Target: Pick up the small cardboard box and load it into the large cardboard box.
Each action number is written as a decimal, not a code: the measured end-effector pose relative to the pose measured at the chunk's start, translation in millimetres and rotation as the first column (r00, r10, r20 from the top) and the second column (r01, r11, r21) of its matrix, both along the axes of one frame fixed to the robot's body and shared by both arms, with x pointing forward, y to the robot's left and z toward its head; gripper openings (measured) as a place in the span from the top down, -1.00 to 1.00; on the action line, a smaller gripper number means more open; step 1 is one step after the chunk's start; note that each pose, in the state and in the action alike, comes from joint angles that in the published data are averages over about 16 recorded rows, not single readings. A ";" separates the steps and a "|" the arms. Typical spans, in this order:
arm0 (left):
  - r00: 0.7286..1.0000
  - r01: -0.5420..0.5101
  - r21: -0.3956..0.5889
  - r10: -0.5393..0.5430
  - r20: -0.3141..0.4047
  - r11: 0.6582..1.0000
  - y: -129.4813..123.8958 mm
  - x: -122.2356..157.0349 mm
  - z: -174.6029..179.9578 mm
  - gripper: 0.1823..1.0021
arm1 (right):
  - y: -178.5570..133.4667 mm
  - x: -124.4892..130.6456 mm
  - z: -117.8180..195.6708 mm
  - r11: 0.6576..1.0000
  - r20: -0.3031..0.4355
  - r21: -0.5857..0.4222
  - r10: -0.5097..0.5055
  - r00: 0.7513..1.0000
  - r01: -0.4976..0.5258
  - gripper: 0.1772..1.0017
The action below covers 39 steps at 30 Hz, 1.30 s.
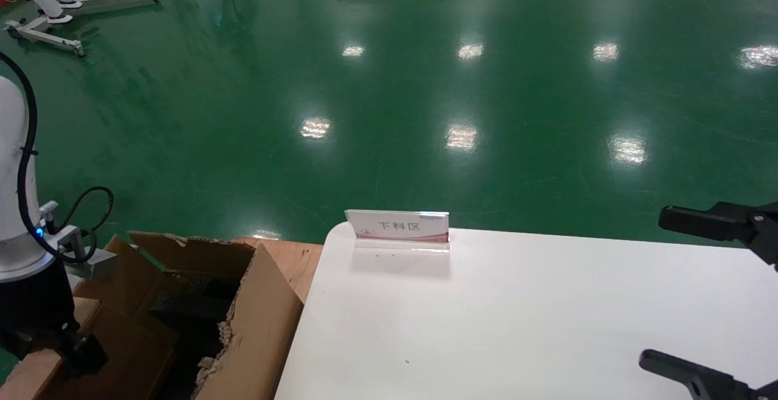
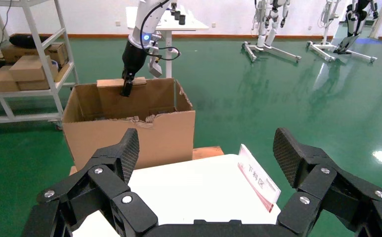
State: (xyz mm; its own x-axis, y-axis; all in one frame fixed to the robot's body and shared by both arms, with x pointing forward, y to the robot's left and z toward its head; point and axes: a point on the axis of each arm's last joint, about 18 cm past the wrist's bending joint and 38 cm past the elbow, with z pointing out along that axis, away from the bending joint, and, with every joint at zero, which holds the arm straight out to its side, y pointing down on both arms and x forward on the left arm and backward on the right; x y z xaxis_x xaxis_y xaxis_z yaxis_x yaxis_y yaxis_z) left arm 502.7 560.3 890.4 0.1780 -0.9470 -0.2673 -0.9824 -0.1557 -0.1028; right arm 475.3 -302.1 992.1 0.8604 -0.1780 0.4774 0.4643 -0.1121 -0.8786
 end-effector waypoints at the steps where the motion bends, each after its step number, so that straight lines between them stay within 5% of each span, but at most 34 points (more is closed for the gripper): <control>1: 1.000 0.000 0.000 0.000 -0.001 1.000 -0.1 0.1 -0.2 0.62 | 0.0 0.0 0.0 1.000 0.000 0.000 0.000 1.000 0.000 -0.98; 12: 1.000 -0.002 0.000 0.002 -0.005 1.000 -0.6 0.8 -1.8 0.63 | -0.1 0.0 0.0 1.000 0.000 0.000 0.000 1.000 0.000 -0.98; 25: 1.000 -0.002 -0.001 0.002 -0.005 1.000 -0.7 0.7 -1.7 0.38 | -0.1 0.0 0.0 1.000 0.000 0.000 0.000 1.000 0.000 -0.98; 39: 0.997 0.074 -0.022 -0.074 0.028 0.997 -8.0 8.0 6.7 -0.29 | -0.1 0.0 0.0 1.000 0.000 0.000 0.000 1.000 0.000 -0.98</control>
State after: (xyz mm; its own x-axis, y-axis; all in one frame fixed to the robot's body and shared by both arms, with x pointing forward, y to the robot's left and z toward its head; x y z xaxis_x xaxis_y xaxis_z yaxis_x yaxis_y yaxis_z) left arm 510.6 552.3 897.1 0.1142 -0.9636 -0.2416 -0.9882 -0.0852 -0.1274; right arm 475.3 -302.2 992.1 0.8605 -0.1784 0.4772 0.4641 -0.1120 -0.8787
